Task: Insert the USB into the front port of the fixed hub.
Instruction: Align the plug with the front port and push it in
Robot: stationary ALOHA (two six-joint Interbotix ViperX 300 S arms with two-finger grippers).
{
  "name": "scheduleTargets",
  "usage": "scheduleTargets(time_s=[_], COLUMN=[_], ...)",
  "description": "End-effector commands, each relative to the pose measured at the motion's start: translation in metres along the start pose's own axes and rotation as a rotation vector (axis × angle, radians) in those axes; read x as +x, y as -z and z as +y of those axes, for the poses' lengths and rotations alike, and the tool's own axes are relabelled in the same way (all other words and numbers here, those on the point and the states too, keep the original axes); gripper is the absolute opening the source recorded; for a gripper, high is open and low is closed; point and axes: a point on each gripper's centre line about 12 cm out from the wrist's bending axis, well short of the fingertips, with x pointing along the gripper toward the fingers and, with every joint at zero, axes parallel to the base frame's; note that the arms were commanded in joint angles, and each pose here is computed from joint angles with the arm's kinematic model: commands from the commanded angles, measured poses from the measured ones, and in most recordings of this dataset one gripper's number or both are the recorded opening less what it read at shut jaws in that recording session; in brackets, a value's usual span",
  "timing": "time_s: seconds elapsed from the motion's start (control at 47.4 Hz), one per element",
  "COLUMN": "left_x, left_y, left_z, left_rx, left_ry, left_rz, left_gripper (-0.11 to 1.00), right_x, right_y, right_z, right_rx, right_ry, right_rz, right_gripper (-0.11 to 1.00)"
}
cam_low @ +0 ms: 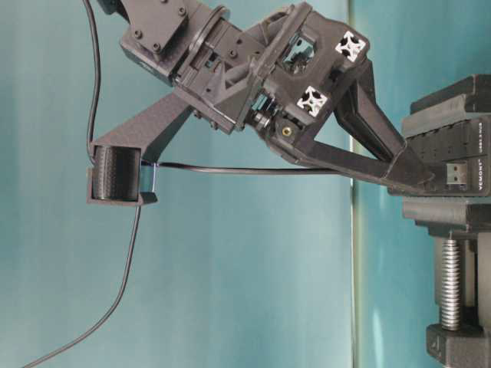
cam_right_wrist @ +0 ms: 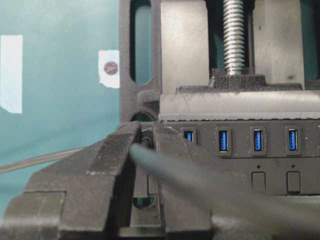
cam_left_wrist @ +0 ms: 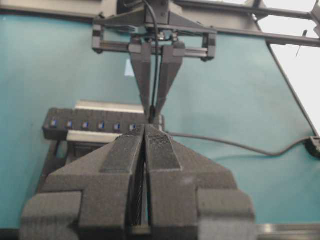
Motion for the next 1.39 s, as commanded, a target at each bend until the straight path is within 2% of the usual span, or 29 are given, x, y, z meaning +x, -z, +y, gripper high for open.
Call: scheduleTargets(time_s=[0.0,0.359,0.845,1.161,1.372], left_x=[0.001,0.000,0.000,0.000,0.000], left_y=[-0.005,-0.006,-0.004,-0.004,-0.004], left_z=[0.000,0.000,0.000,0.000,0.000], left_rx=[0.000,0.000,-0.002,-0.002,-0.002], left_ry=[0.000,0.000,0.001,0.000,0.000], left_rz=[-0.014,-0.018,-0.018,-0.017,-0.017], left_gripper=[0.00,0.00,0.00,0.00,0.00], right_x=[-0.005,0.000,0.008,0.012,0.020], right_y=[-0.009,-0.008,0.002,0.005,0.012], right_z=[-0.003,-0.007,-0.002,-0.001,0.003], right_rx=[0.010,0.015,0.009,0.045,0.038], right_ry=[0.004,0.013,0.004,0.005,0.000], right_rz=[-0.026,-0.019,0.021,0.032,0.062], right_gripper=[0.10,0.10,0.10,0.10,0.10])
